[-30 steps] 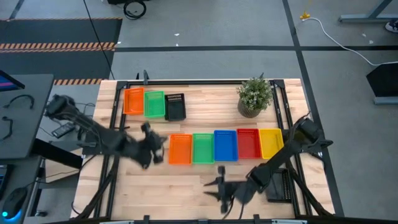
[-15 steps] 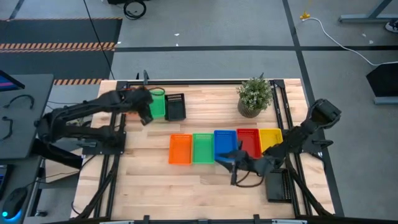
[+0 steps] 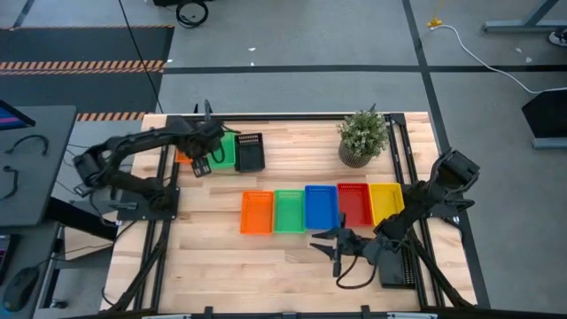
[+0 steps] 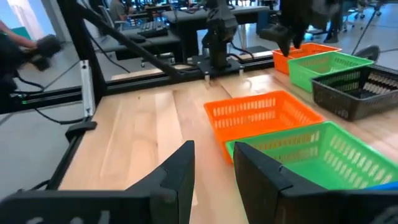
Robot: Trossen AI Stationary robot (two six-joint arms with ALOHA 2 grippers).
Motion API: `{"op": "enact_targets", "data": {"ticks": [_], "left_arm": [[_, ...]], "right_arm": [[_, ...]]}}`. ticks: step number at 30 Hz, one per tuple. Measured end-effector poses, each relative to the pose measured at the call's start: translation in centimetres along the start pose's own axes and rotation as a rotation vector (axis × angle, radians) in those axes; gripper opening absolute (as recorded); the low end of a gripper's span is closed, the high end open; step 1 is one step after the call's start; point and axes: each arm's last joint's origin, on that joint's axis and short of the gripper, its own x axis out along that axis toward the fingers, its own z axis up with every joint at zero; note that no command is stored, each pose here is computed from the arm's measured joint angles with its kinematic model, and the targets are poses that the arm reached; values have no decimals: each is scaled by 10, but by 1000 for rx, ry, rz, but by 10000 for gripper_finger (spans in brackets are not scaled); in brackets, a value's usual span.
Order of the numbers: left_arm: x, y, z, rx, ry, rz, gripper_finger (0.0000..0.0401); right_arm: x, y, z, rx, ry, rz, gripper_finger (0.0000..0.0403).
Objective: Stack baskets by color
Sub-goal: Stack the top orange bin on top of the bottom orange bin
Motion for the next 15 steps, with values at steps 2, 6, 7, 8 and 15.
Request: {"op": "enact_targets", "data": {"ticks": [2,6,7,8,15], "left_arm": [[9,0,4,18,61,49,208],[22,1,11,53,122,92,206],[24,1,12,55,124,84,206],[26,2,13,63,129,80,205],[37,8,14,69,169,56,147]], "right_arm": [[-1,1,-2,-2,1,5,117],[-1,2,-3,-1,0,8,117],[-1,2,-3,0,-1,8,117],[-1,2,-3,-1,-1,8,117],[-2,4,-2,3,-5,17,117]]}}
